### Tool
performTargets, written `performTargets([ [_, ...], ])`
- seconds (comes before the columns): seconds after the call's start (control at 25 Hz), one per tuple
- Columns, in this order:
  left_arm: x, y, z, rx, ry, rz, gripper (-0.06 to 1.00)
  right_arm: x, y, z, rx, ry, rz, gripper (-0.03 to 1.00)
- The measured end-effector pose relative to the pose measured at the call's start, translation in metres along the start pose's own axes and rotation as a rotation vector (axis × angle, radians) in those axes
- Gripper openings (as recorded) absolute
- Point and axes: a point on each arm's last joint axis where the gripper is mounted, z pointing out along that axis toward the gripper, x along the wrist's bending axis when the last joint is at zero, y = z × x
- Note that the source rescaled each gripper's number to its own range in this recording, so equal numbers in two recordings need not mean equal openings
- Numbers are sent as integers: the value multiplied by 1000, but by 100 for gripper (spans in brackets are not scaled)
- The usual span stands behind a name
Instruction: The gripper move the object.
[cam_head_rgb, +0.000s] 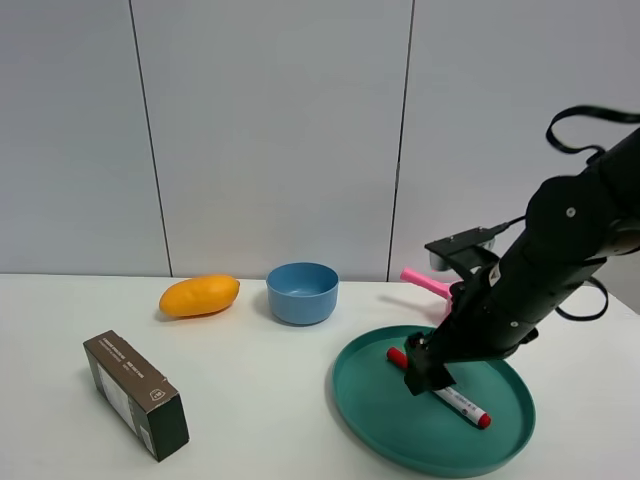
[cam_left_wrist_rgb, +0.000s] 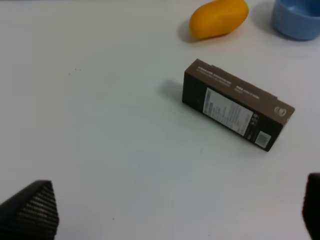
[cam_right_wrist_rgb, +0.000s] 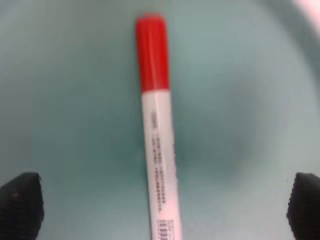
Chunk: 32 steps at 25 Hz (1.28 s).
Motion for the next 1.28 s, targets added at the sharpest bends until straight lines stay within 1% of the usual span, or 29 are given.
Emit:
performTargets([
  [0.24,0,0,0,0,0,0,100,-3,17,-67,-121,-22,-1,100],
  [0.36,0,0,0,0,0,0,100,-2,16,-102,-134,-22,-1,100],
  [0.48,0,0,0,0,0,0,100,-1,8,-135,-115,-17,-1,100],
  [0.64,0,0,0,0,0,0,100,3,-10,-170,-43,-1,-2,100],
  [0.8,0,0,0,0,0,0,100,7,-31,-196,72,23,-4,100],
  [0.88,0,0,0,0,0,0,100,11,-42,-206,144,54,5,100],
  [0.96,0,0,0,0,0,0,100,17,-52,-217,194,103,24,100],
  [1.0,0,0,0,0,0,0,100,19,-55,-222,204,126,34,100],
  [1.12,0,0,0,0,0,0,100,24,-59,-234,169,157,48,100],
  [1.28,0,0,0,0,0,0,100,24,-64,-244,133,149,44,100],
])
